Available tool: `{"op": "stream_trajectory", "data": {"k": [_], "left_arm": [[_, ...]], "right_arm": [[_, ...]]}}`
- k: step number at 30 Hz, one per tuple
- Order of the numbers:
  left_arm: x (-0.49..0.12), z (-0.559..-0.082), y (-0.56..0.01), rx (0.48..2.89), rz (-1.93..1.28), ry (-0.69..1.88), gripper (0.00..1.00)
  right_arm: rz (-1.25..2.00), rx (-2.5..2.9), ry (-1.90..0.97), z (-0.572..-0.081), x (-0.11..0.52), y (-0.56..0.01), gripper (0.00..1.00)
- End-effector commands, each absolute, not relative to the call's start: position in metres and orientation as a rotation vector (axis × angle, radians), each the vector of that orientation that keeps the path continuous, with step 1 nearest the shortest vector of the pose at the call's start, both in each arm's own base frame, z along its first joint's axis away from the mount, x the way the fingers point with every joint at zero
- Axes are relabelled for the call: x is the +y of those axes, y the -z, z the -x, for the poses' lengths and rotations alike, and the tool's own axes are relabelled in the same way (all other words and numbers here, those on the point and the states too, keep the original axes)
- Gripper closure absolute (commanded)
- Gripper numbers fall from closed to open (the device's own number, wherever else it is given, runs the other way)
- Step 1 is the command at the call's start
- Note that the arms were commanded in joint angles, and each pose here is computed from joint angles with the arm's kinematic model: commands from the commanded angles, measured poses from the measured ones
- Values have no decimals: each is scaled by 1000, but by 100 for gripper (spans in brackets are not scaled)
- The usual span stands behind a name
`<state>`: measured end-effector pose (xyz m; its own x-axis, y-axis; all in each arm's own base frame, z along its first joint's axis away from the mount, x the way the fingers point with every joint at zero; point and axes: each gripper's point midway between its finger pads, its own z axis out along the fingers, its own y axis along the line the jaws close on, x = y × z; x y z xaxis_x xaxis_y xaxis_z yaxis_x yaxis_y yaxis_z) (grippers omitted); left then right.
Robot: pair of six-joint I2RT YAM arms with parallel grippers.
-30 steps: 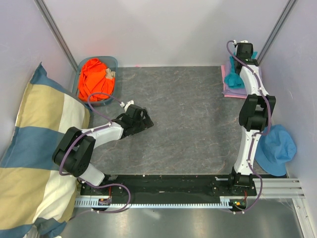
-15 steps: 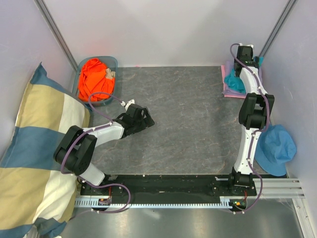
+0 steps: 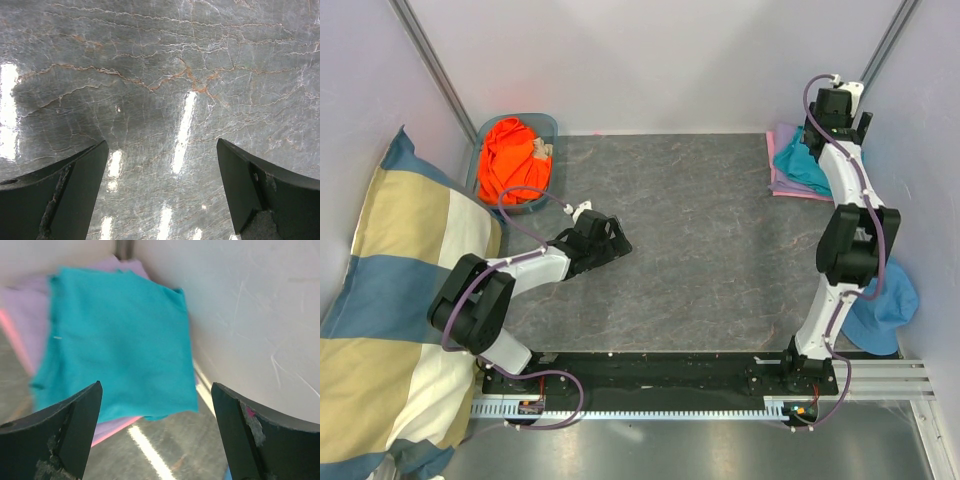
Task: Fold and stack the t-shirts
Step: Put the neatly folded tshirt into the corner of the board with the right arm
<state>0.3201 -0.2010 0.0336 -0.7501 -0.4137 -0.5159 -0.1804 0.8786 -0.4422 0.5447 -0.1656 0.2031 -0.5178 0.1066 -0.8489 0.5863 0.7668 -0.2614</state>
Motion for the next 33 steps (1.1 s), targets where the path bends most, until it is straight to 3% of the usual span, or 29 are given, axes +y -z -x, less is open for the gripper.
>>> {"op": "stream_trajectory", "data": {"k": [1,13,19,28,33], "left_arm": [[-178,-266,11,2646,368,353,0],[-192,-277,-44,2486,239,394,0],[-190,-270,-53,2464,234,404,0],[-183,-266,-50,2465,219,374,0],[-184,-267,-43,2486,213,360,0]], "right_arm": [[-553,1930,375,-536,-129,-253,2],[-374,2019,34,-448,-6,-241,2],[-461,1983,147,-423,-17,-229,2],[-423,2075,402,-499,-38,-179,2],[-382,2040,451,-552,-42,-187,2]]}}
